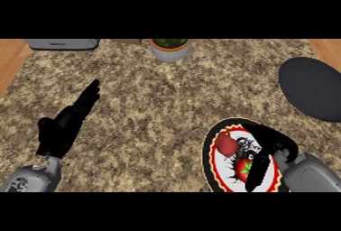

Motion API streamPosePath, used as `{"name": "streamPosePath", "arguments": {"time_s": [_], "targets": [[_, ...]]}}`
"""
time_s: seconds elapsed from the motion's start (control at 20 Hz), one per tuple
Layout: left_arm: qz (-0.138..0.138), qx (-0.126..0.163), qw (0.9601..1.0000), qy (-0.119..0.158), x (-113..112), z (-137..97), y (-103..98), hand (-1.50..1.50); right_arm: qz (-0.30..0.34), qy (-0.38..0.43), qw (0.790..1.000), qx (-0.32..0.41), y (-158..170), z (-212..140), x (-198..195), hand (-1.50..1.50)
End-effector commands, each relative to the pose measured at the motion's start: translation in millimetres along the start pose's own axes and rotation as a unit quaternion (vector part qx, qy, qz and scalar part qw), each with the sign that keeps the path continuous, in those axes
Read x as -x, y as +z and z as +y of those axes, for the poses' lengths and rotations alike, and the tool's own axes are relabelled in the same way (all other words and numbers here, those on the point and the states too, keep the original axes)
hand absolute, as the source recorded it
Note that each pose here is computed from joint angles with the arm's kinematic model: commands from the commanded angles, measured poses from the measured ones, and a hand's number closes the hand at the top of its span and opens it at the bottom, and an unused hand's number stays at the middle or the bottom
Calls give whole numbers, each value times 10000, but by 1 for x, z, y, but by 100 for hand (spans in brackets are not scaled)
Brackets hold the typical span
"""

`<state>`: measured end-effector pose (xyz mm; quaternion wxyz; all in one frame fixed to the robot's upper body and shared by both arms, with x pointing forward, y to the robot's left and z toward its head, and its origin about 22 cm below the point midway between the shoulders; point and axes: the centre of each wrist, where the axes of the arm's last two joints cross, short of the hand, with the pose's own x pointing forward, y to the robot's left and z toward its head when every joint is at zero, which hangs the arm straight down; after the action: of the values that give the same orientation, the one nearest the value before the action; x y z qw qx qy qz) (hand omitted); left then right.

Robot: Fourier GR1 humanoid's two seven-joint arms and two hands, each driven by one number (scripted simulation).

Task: Pick the tomato from the plate and place it in the pan

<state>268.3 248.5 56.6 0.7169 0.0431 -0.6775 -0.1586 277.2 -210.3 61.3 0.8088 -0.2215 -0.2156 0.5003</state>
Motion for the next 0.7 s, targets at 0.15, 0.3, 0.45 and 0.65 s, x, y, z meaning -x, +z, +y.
{"name": "streamPosePath", "arguments": {"time_s": [0.15,0.3,0.45,0.65], "targets": [[-17,11,10000,44,2,15,-1,0,887,412,9951,-144,-14,30,0,-150],[19,-39,10000,11,16,0,-12,0,927,456,9946,-60,-12,28,-4,-150],[-38,3,10000,-5,-7,4,-1,0,973,344,9947,-12,-19,23,-13,-150],[37,-22,10000,26,15,17,6,0,900,367,9952,-85,-17,37,-2,-150]]}}
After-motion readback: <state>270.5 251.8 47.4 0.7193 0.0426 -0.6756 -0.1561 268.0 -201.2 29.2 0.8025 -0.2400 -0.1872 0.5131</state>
